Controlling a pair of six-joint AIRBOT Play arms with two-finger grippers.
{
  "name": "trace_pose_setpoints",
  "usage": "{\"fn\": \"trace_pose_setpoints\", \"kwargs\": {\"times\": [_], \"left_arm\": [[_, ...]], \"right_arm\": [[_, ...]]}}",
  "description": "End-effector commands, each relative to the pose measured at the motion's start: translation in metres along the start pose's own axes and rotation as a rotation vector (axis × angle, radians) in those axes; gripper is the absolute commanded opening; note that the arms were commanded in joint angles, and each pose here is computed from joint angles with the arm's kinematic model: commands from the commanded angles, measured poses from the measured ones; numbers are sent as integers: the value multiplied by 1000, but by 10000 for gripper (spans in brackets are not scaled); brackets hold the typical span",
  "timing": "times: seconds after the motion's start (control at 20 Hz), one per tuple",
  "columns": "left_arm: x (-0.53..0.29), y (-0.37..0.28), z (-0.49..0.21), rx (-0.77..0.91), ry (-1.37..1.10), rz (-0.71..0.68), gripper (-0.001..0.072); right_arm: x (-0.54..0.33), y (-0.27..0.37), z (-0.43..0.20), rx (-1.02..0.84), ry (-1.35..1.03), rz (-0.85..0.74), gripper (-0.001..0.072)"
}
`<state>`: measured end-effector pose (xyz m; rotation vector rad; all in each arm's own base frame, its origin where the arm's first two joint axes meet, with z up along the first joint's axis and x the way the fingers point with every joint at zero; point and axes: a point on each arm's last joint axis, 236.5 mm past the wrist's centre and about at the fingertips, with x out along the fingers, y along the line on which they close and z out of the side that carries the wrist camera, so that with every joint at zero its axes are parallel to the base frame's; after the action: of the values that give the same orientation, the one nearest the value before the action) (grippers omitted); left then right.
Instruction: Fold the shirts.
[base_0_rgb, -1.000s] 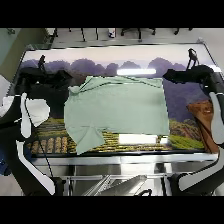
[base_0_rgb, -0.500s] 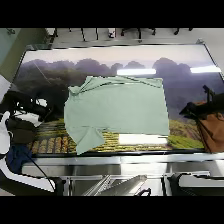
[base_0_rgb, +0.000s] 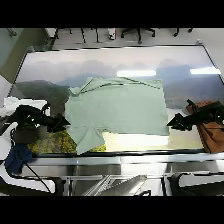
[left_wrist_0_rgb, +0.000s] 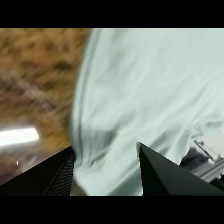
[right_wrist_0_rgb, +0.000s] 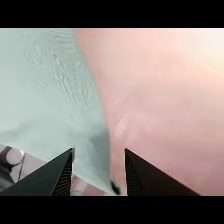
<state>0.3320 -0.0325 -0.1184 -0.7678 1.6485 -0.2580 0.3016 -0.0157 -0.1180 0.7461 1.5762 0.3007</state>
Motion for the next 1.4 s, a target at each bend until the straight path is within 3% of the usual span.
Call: {"fn": "trace_pose_setpoints", "kwargs": {"times": [0.0,0.05,0.1,0.15,0.2,0.25,0.4,0.6,0.7,0.8,0.95,1.05,1.15,1.35], "left_arm": [[15,-16,19,51,-17,0,473],[19,-22,21,71,3,1,399],[23,-27,22,93,22,3,128],[26,-33,22,116,41,5,28],[26,-39,23,133,52,4,28],[24,-45,24,153,55,3,26],[-25,-91,29,278,-41,-7,26],[-203,-248,-8,619,-520,-161,26],[-329,-332,-88,871,-948,-178,26],[-425,-382,-203,1052,-1331,-230,26],[-510,-388,-367,1206,-1795,-236,27],[-529,-373,-429,1231,-1961,-174,27],[-536,-358,-444,1189,-2016,-112,27],[-503,-349,-355,1093,-1791,-34,27]], "right_arm": [[30,10,0,-30,46,18,383],[38,18,-1,-40,62,33,371],[44,24,-3,-63,75,44,320],[50,31,-4,-82,87,53,253],[53,37,-5,-111,91,62,100],[52,46,-4,-134,85,77,19],[8,90,24,-238,-56,137,19],[-192,241,45,-644,-584,133,19],[-318,335,-6,-925,-980,23,19],[-423,409,-100,-1144,-1387,-96,19],[-505,447,-235,-1241,-1846,-250,20],[-514,449,-283,-1266,-1951,-318,20],[-507,447,-290,-1281,-1933,-343,20],[-477,429,-217,-1202,-1698,-282,20]]}}
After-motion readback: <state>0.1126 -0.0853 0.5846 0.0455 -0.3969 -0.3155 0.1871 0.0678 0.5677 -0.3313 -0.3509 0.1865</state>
